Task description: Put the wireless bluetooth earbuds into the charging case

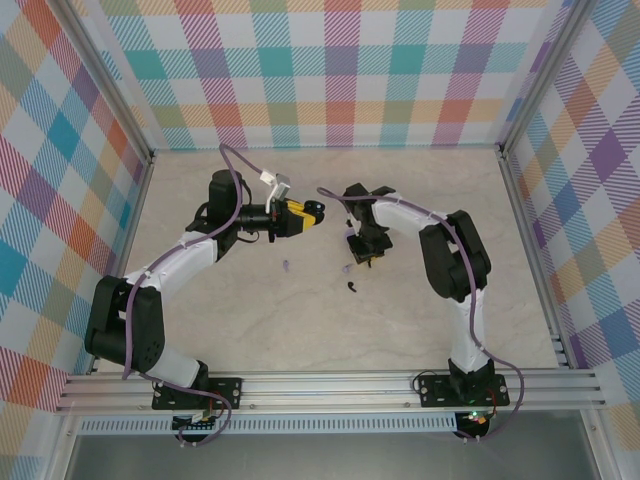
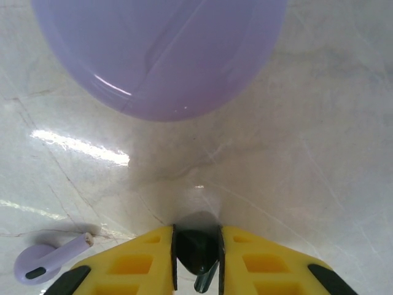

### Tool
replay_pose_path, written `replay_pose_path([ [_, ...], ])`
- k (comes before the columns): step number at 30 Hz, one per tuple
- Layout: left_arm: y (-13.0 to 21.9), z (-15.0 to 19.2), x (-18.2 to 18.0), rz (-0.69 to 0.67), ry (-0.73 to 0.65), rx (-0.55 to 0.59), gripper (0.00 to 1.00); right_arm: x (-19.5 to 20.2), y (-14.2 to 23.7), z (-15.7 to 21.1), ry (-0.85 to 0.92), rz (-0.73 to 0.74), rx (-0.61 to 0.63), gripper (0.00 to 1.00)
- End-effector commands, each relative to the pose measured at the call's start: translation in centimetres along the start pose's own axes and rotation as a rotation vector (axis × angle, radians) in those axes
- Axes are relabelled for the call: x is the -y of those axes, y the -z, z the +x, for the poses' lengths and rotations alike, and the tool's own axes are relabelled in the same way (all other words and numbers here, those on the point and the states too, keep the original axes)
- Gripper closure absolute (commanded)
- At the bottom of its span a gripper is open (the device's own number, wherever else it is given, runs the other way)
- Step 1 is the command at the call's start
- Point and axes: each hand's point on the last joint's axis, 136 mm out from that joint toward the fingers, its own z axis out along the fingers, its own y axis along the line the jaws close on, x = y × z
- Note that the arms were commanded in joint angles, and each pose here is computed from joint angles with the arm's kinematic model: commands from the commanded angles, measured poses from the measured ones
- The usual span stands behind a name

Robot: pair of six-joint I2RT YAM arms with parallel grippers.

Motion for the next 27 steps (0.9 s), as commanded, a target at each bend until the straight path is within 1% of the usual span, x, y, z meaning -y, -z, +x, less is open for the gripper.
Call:
replay_pose_path([
  [1, 0.6, -1.9, 1.0, 0.020, -0.056, 0.022, 0.84, 1.0, -0.5, 0.6, -0.084, -0.028, -0.015, 0.78],
  [15, 0.5, -1.7, 0.5, -0.003, -0.045, 0.019, 0.84, 2.2, 1.2, -0.5, -0.176, -0.146, 0.085, 0.79],
  [22, 0.4, -1.6, -0.2, -0.031, -0.027, 0.017, 0.84, 2.4, 2.4, -1.1, -0.190, -0.193, 0.165, 0.80],
  [27, 0.2, -1.3, -0.9, -0.053, -0.009, 0.014, 0.84, 2.2, 2.8, -1.3, -0.182, -0.211, 0.195, 0.80],
])
